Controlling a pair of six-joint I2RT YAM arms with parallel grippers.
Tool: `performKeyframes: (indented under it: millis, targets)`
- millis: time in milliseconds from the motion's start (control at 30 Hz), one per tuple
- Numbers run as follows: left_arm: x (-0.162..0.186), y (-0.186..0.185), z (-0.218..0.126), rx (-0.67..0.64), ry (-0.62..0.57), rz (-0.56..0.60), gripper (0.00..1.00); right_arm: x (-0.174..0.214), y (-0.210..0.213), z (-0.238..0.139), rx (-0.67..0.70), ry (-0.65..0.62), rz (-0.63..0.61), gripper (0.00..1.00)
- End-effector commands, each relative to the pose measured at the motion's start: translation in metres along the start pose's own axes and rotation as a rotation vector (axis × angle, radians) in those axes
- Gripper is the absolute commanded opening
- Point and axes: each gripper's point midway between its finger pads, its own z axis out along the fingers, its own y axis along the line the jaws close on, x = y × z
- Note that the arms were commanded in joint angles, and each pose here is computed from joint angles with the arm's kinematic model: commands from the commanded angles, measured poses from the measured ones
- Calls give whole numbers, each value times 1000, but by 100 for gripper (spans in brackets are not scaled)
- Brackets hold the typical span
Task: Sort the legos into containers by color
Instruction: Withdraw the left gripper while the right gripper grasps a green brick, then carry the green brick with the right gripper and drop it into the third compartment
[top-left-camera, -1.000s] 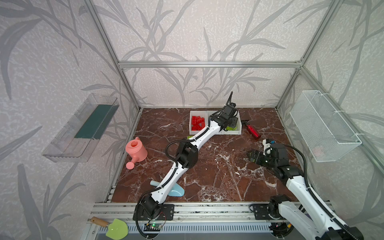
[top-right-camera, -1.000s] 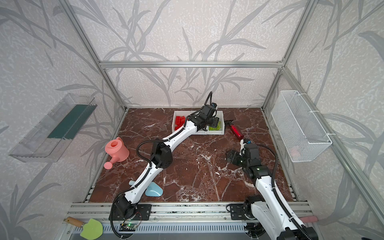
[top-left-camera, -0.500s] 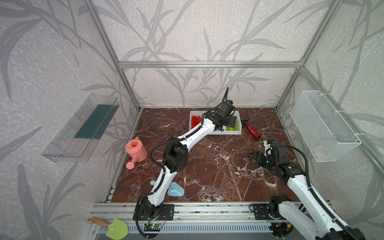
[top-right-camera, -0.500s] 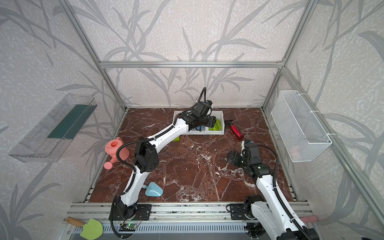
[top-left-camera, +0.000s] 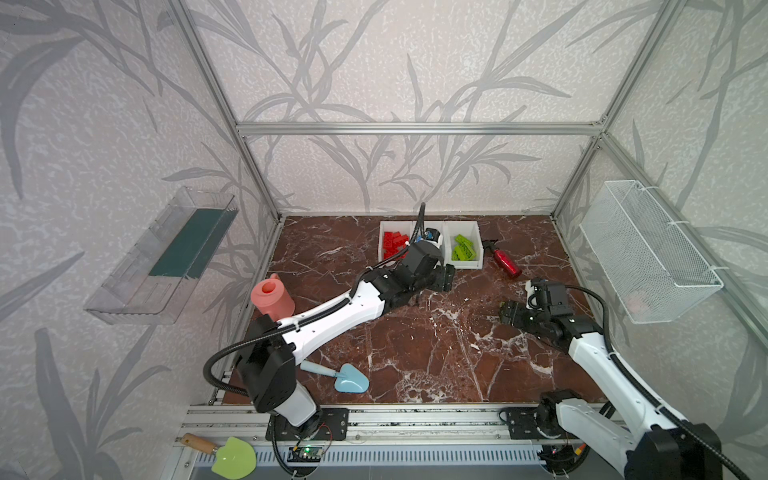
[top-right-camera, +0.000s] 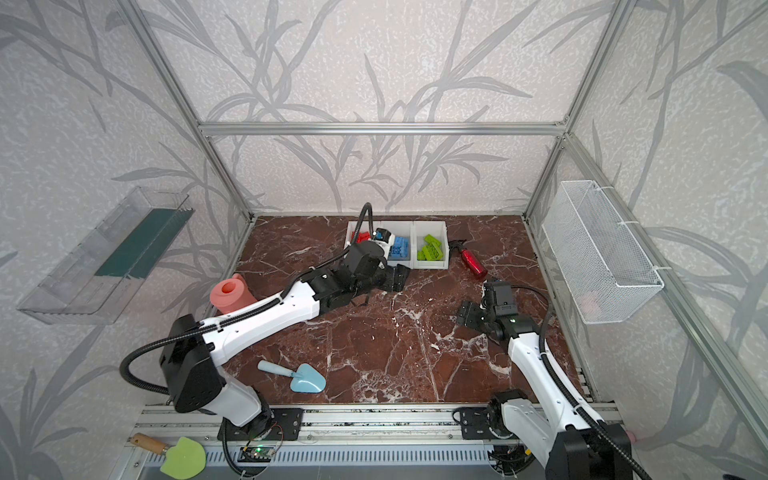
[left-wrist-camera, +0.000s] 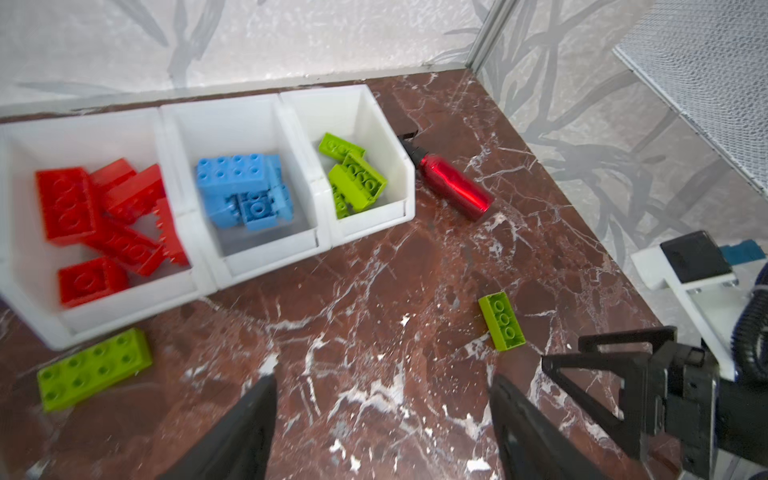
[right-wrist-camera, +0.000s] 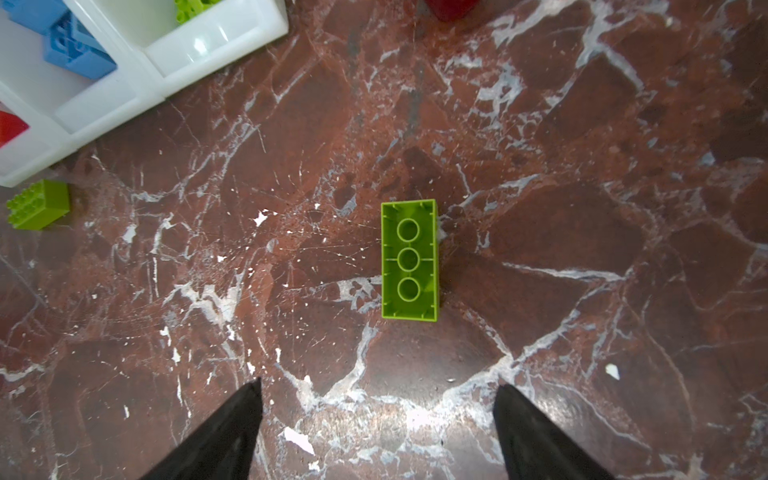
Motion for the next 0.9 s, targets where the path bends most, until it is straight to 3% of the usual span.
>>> performKeyframes:
  millis: [0,267,500,867]
  targets:
    - [-7,12,-24,-28,-83,-60,84,-14,1,6,22,-29,-19,87]
    - [40,47,-50,-84,-72,-104,85,-3,-11,35,94,74,-18,83]
    - [84,65,-44,-149,-14,-83,84,-3,-5,53,121,123,-57,76]
    - [111,86,-51,-206,14,-87,83,6,-2,70,175,215,-113,61]
